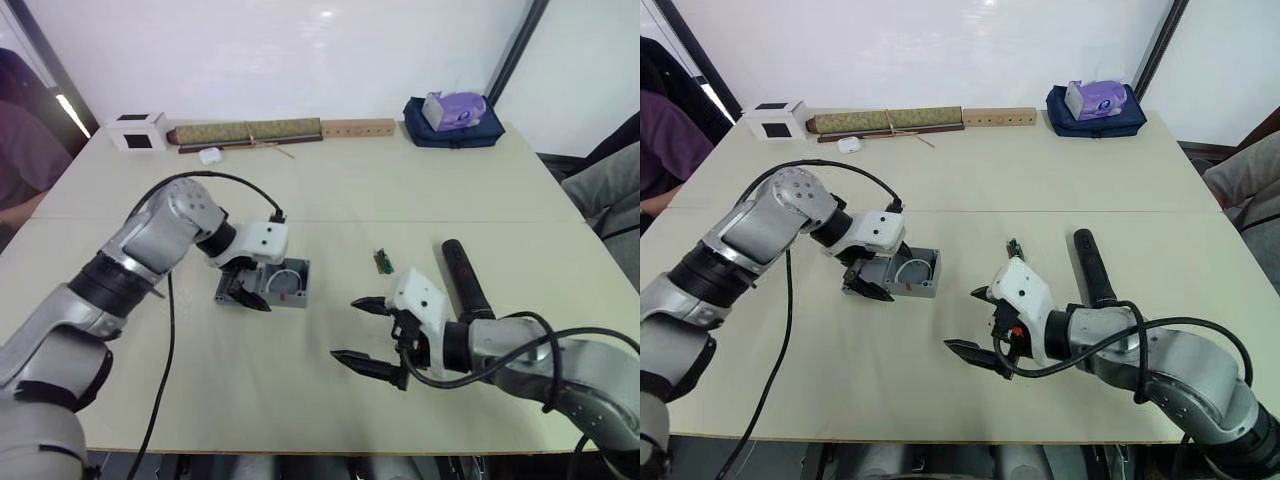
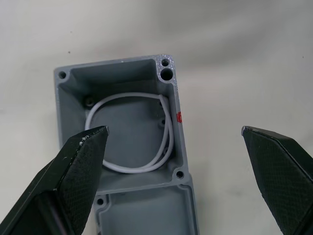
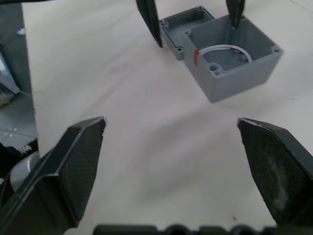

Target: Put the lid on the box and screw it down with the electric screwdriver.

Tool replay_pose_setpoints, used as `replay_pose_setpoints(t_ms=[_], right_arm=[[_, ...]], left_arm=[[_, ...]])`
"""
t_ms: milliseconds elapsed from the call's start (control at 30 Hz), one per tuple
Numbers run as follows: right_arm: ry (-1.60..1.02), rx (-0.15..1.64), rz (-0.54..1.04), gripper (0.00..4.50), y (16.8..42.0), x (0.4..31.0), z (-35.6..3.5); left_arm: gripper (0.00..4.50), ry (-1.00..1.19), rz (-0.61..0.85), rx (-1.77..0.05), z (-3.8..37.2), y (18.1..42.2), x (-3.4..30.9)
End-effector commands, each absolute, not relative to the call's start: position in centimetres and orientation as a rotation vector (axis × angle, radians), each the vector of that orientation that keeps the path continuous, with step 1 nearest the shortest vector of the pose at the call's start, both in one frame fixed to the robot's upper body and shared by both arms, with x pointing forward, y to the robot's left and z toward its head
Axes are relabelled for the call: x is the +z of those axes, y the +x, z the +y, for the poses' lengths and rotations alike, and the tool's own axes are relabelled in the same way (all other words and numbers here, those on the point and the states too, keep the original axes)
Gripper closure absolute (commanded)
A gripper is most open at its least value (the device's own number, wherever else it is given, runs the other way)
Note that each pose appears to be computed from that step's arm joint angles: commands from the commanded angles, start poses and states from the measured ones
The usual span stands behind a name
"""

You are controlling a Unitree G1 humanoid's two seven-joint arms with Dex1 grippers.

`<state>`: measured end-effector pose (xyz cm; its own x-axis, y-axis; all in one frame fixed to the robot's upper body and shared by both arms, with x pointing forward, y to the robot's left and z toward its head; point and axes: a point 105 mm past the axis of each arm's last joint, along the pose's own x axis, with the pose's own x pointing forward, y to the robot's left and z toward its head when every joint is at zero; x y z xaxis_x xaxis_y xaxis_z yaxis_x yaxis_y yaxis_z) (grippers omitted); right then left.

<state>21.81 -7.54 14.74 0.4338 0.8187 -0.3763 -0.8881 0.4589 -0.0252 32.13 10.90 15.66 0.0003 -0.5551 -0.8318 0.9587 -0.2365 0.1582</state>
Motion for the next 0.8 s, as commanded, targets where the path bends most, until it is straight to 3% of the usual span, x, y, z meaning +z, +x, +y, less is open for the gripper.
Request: replay_pose_setpoints(t_ms=[33,167,233,300,567,800], right_arm=[[-0.253,1.062,0.283,0.01,21.7,15.2,-7.4],[-0.253,1.044,0.269,0.01,21.9,15.3,-7.6],[-0.252,1.040,0.263,0.00,22.0,15.3,-7.6],[-0.252,1.034,0.260,0.00,22.1,15.4,-7.6],[-0.252,1.014,0.257,0.00,22.1,15.2,-8.0],[-0.248,1.006,0.264,0.00,22.2,15.1,-8.3]], left_arm=[[0.00,1.019,0.579,-1.580,10.8,31.9,15.3],[0.00,1.019,0.578,-1.582,10.1,32.0,14.2],[0.51,1.030,0.570,-1.596,10.0,31.9,13.9],[1.06,1.015,0.562,-1.596,9.6,32.0,14.0],[4.34,0.999,0.578,-1.581,9.7,32.0,13.8],[4.43,1.042,0.584,-1.628,10.1,31.4,13.8]])
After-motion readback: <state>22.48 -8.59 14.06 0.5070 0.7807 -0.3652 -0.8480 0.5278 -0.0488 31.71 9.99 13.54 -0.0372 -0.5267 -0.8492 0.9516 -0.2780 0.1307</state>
